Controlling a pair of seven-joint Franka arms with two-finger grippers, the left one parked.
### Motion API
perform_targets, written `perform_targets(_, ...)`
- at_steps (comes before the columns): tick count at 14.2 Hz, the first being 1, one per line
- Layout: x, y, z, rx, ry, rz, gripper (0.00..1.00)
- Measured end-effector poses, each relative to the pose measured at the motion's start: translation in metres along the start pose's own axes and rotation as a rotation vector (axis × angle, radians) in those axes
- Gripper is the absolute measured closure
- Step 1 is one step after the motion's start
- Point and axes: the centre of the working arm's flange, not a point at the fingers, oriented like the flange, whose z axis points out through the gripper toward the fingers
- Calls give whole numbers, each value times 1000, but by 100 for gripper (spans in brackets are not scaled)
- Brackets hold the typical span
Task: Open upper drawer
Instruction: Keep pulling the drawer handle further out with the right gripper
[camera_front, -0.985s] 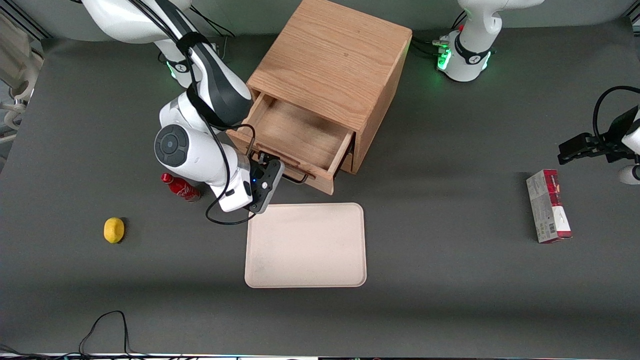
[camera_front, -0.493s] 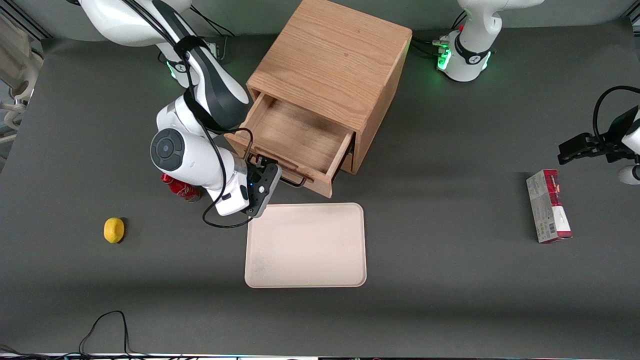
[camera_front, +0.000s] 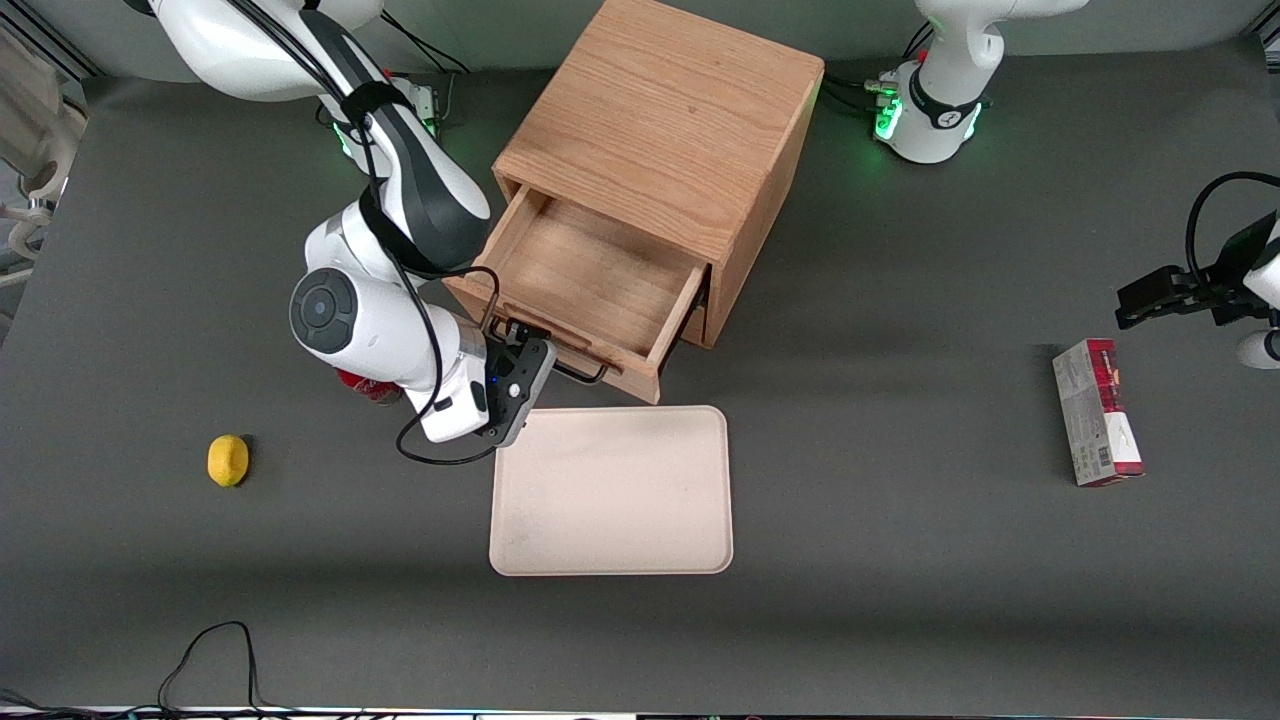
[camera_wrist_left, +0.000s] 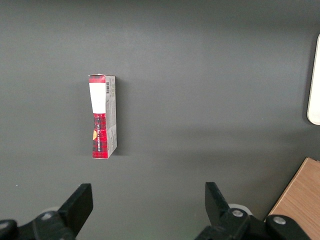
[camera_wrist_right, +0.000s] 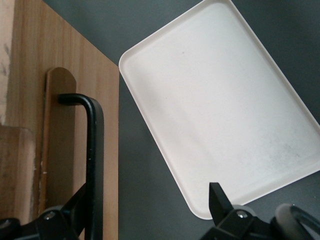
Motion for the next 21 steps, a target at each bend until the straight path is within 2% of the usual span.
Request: perform_targets(21, -8, 56, -6, -19, 39, 63, 0)
